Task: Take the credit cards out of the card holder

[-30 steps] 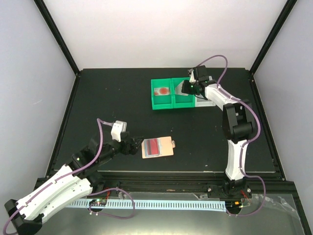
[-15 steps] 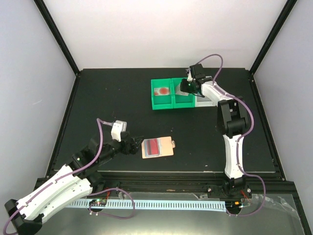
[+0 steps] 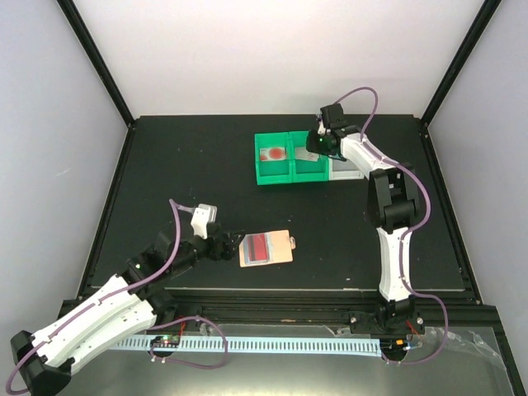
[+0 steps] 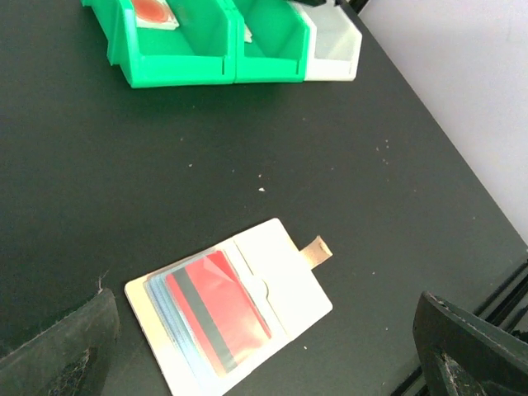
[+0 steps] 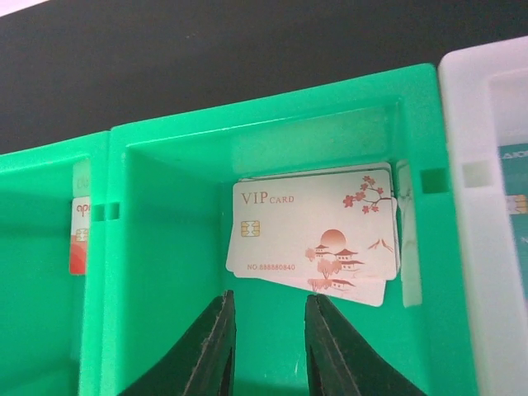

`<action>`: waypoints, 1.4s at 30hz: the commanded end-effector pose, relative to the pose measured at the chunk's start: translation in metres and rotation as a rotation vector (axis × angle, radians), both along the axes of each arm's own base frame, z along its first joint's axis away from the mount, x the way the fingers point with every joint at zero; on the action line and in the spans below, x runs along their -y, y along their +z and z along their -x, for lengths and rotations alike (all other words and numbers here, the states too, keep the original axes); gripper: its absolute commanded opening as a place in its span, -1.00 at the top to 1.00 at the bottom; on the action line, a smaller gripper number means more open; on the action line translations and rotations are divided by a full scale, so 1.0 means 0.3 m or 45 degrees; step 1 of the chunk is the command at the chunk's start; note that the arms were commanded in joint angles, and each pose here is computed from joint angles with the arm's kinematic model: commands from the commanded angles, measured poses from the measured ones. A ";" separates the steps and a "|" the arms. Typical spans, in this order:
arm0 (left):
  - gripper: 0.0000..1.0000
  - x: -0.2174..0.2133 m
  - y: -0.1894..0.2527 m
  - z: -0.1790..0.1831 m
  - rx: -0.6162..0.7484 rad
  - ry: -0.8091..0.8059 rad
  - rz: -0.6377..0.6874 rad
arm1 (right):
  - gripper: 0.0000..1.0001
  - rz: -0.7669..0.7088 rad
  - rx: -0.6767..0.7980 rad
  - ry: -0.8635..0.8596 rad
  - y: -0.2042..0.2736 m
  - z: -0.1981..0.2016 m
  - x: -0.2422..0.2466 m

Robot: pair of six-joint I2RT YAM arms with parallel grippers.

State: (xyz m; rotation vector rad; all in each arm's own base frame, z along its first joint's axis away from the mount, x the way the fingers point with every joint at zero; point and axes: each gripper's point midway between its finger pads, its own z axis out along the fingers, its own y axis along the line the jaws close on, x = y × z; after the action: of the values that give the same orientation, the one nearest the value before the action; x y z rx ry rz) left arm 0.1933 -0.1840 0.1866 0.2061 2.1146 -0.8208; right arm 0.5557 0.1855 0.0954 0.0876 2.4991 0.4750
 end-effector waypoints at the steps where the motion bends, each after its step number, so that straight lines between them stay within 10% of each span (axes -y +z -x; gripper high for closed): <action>1: -0.98 0.003 -0.020 -0.021 -0.029 0.037 0.004 | 0.46 -0.007 0.113 -0.027 0.200 0.012 0.029; 13: -0.98 0.046 -0.087 -0.048 -0.106 0.003 -0.068 | 0.32 -0.184 0.124 0.087 0.373 0.286 0.012; 42: -0.87 0.108 -0.286 -0.057 -0.254 -0.041 0.149 | 0.33 -0.440 -0.055 0.437 0.065 1.070 -0.362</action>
State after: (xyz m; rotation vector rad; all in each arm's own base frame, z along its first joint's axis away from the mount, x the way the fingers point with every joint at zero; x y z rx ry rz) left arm 0.2014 -0.2086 0.0835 0.1339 2.3402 -0.9077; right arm 0.2368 0.2696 0.1090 -0.2291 2.5107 1.0317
